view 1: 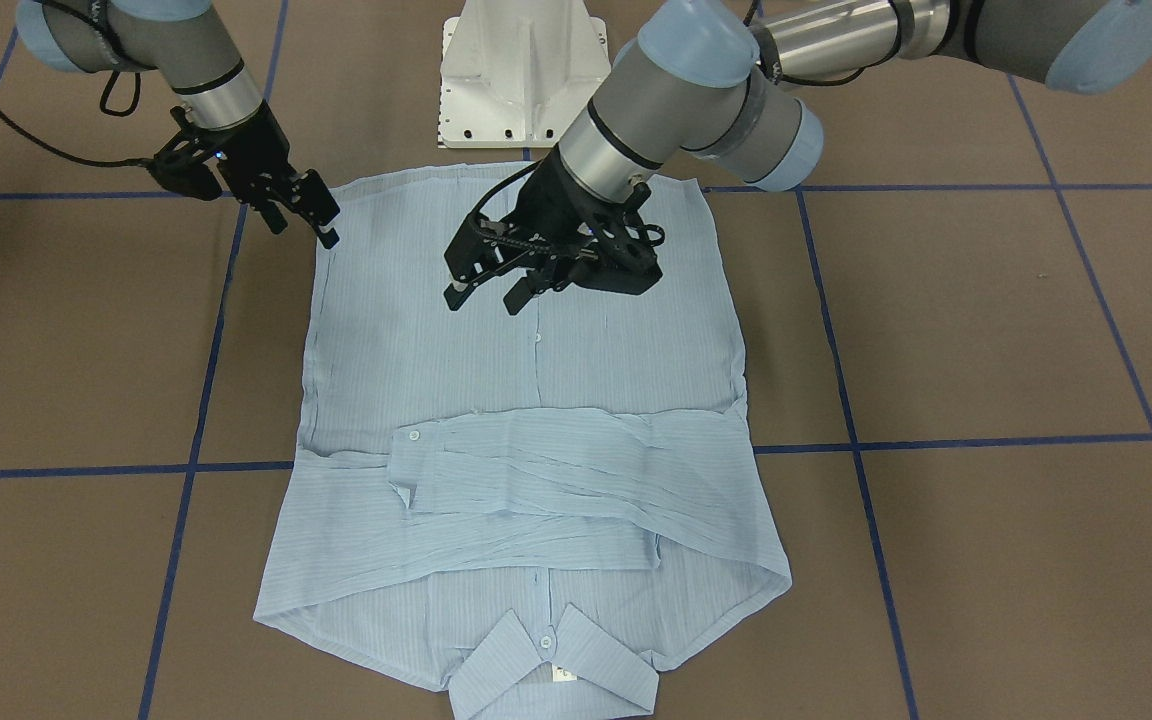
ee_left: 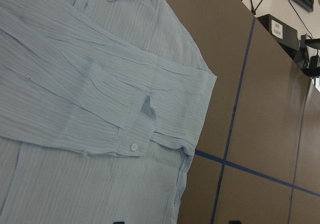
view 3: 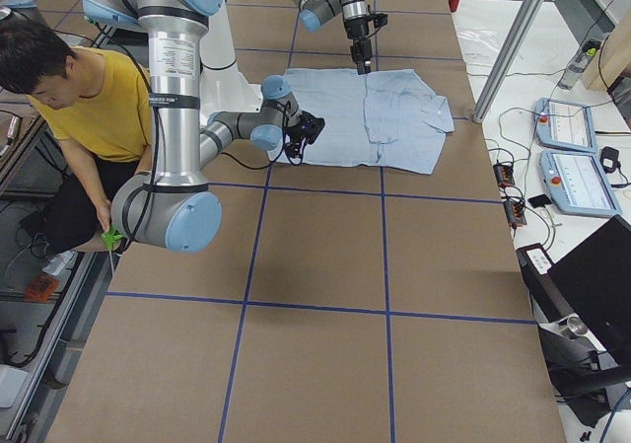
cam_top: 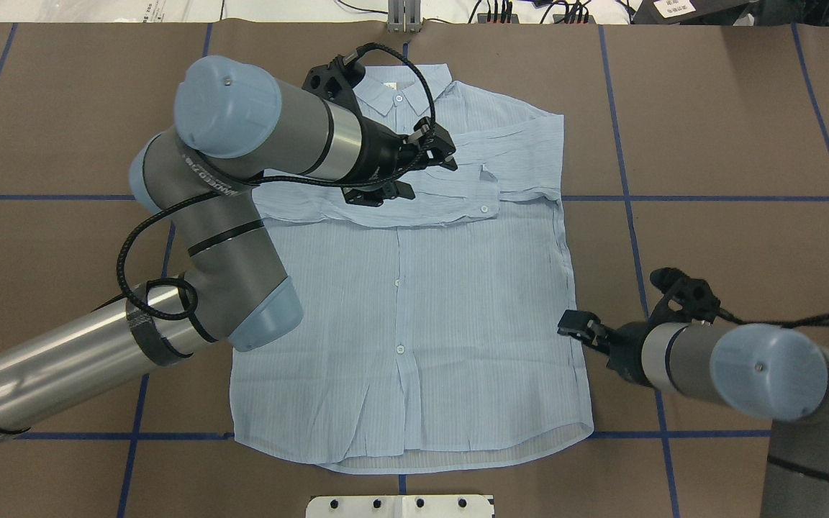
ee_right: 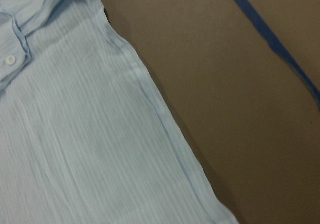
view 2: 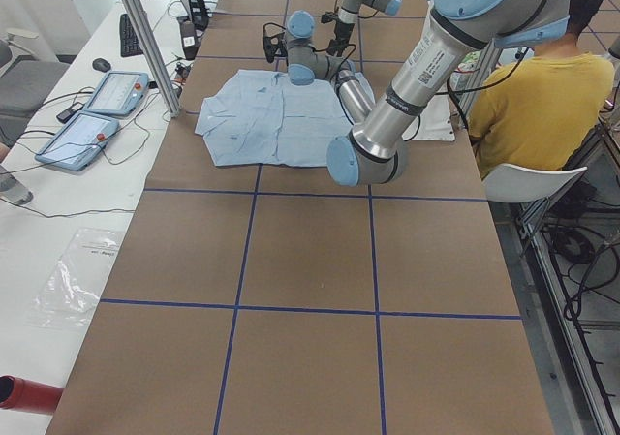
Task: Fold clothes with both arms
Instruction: 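Release the sleeve with the left gripper while the right gripper moves to the hem corner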
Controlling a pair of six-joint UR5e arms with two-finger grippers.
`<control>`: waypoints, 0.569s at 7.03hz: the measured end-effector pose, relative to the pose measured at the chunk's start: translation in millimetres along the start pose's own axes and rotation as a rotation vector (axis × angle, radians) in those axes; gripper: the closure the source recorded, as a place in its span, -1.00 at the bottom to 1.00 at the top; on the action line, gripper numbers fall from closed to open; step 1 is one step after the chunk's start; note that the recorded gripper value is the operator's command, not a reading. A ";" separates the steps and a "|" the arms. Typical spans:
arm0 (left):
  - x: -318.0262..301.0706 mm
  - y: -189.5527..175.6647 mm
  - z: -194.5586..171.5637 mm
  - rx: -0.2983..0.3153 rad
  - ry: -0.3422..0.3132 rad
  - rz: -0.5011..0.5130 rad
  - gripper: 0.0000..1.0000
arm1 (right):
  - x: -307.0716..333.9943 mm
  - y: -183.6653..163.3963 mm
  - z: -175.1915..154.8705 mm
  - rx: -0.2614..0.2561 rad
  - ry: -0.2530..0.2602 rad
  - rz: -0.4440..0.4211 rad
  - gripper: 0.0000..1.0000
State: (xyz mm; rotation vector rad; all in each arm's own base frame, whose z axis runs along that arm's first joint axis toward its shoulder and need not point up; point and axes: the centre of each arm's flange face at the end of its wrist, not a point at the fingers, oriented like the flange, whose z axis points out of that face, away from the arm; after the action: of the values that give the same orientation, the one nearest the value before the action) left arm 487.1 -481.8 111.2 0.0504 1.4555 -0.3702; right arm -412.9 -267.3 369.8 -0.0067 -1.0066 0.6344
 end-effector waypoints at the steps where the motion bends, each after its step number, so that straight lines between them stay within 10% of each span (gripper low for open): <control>1: -16.3 -1.9 -4.2 0.001 -0.015 0.029 -0.51 | 5.3 40.0 -3.0 0.022 0.022 0.027 -0.77; 4: -36.6 -6.3 -4.8 0.005 -0.037 0.050 -0.51 | 31.9 97.9 0.3 0.103 0.132 0.009 -0.69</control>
State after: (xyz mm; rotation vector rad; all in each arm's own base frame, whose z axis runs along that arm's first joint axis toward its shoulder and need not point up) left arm 478.2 -478.7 147.4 0.0835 1.4143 -0.3320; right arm -449.4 -171.1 366.7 0.0370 -0.8457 0.6847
